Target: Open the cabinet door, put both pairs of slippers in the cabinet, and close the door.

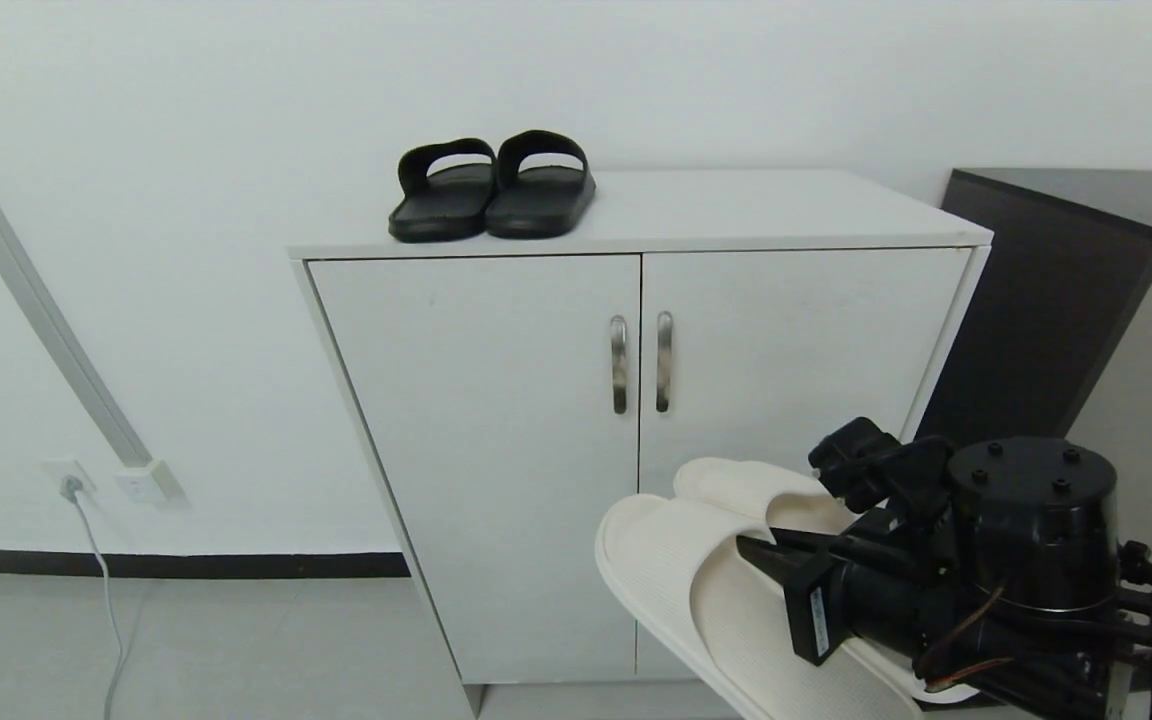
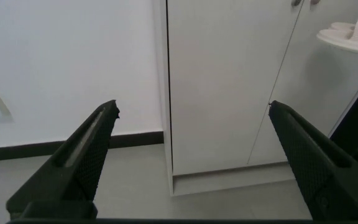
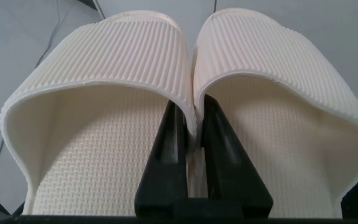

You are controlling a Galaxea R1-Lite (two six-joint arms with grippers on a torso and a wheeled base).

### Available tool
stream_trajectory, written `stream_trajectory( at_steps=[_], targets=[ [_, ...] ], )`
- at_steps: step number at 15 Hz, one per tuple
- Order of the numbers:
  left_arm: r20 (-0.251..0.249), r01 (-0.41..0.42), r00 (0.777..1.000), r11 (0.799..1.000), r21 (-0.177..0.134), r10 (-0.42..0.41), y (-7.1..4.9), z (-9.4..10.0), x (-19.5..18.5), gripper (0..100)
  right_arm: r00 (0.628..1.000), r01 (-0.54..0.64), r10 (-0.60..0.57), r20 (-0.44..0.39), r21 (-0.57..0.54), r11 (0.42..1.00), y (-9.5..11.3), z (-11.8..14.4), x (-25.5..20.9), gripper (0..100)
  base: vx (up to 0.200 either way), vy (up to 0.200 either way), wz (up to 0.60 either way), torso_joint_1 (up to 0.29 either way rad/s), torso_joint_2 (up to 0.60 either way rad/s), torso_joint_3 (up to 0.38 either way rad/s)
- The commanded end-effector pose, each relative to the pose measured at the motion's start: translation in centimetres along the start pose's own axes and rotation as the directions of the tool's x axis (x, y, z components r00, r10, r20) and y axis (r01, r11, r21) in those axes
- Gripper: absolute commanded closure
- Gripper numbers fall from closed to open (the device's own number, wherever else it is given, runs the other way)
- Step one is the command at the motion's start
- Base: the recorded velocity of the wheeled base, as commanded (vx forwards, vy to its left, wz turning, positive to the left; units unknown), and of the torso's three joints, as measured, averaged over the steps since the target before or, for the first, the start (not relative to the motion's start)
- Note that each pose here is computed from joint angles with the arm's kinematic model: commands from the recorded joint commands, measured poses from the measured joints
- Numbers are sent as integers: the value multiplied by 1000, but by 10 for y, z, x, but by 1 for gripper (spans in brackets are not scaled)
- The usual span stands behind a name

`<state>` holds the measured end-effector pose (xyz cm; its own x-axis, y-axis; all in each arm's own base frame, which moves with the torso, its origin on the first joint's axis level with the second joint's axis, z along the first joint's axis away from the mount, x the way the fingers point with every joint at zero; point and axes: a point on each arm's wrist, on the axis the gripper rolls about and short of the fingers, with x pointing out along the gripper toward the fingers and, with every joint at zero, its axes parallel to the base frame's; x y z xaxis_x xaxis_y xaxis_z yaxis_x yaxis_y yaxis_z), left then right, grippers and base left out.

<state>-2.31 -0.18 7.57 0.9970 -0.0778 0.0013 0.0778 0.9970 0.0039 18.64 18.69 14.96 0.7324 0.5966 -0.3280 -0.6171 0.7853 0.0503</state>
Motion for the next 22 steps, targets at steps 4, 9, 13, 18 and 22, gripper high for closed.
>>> stream_trajectory(
  at_steps=[4, 9, 13, 18, 22],
  targets=[
    [2, -1, 1000, 1000, 1, 1, 0, 1, 0, 0, 1000, 1, -1, -17, -2, 1000, 0, -4, 2, 100, 0, 0, 0, -56, 452, 384],
    [2, -1, 1000, 1000, 6, 1, 0, 2, 0, 0, 1000, 2, -2, -26, -3, 1000, 0, -6, 3, 100, 0, 0, 0, -2, 104, 94],
    [95, 32, 995, 996, -79, -25, 0, 79, -3, 0, 1000, 0, 0, -27, -4, 1000, 0, -7, 3, 100, 0, 0, 0, -5, 56, 54],
    [-133, 311, 938, 947, -83, -320, -3, 100, 62, 0, 1000, -1, 1, 8, -2, 1000, -1, -8, 1, 100, 0, 0, 0, 0, 49, 32],
    [-135, 444, 886, 896, -29, -443, -7, 125, 129, 0, 1000, -5, 5, 18, -1, 1000, -1, -8, 0, 100, 0, 0, 0, 0, 0, 0]
  ],
)
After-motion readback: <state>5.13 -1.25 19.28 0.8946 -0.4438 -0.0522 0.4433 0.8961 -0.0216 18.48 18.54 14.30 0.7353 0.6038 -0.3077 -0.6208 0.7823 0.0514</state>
